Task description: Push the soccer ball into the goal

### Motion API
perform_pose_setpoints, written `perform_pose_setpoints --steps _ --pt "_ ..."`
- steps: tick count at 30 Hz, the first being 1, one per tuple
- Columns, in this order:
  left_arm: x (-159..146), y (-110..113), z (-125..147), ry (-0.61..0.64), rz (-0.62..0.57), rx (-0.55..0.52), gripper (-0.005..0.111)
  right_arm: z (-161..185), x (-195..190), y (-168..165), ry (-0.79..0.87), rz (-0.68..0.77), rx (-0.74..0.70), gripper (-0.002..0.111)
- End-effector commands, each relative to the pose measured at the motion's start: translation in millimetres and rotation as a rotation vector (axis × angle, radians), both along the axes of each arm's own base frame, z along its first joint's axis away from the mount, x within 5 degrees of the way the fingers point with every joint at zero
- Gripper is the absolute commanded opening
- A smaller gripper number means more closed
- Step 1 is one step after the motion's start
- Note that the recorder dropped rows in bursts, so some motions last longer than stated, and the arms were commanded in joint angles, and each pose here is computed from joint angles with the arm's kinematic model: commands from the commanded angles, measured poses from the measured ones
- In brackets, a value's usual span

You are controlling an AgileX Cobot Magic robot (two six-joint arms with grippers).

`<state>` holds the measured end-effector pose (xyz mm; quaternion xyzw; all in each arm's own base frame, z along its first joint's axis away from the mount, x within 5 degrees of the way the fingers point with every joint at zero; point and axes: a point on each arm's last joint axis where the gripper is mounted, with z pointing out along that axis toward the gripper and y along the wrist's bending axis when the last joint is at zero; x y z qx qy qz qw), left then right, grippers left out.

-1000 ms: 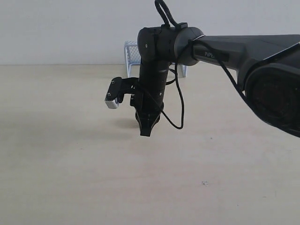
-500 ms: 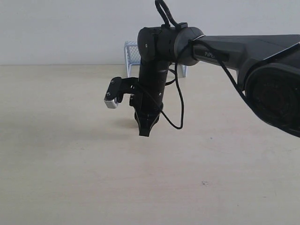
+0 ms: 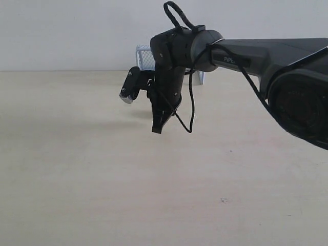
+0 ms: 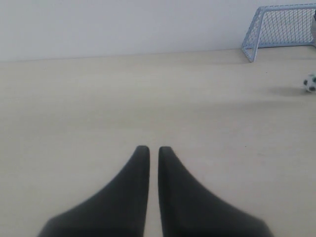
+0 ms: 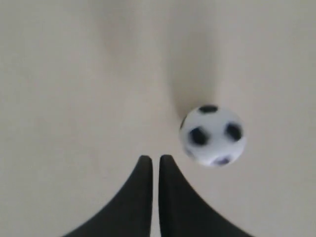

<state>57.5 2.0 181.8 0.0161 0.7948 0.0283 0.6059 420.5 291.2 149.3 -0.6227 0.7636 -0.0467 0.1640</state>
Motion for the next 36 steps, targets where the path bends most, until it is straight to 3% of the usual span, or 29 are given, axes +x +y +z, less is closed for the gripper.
perform_pose_setpoints --steps 1,6,22,36 --pt "0.0 0.1 2.6 -0.019 0.007 -0.015 0.006 20.1 -11.7 -2.9 0.062 0.105 -0.043 0.000" --pt "0.0 0.1 2.6 -0.019 0.007 -0.015 0.006 26.3 -29.6 -2.4 0.229 0.184 -0.027 0.000" --pt "0.0 0.1 2.6 -0.019 0.007 -0.015 0.006 39.9 -31.6 -2.4 0.217 0.154 0.004 0.000" --pt "0.0 0.1 2.6 -0.019 0.007 -0.015 0.006 92.6 -39.9 -8.4 0.132 0.110 0.074 0.000"
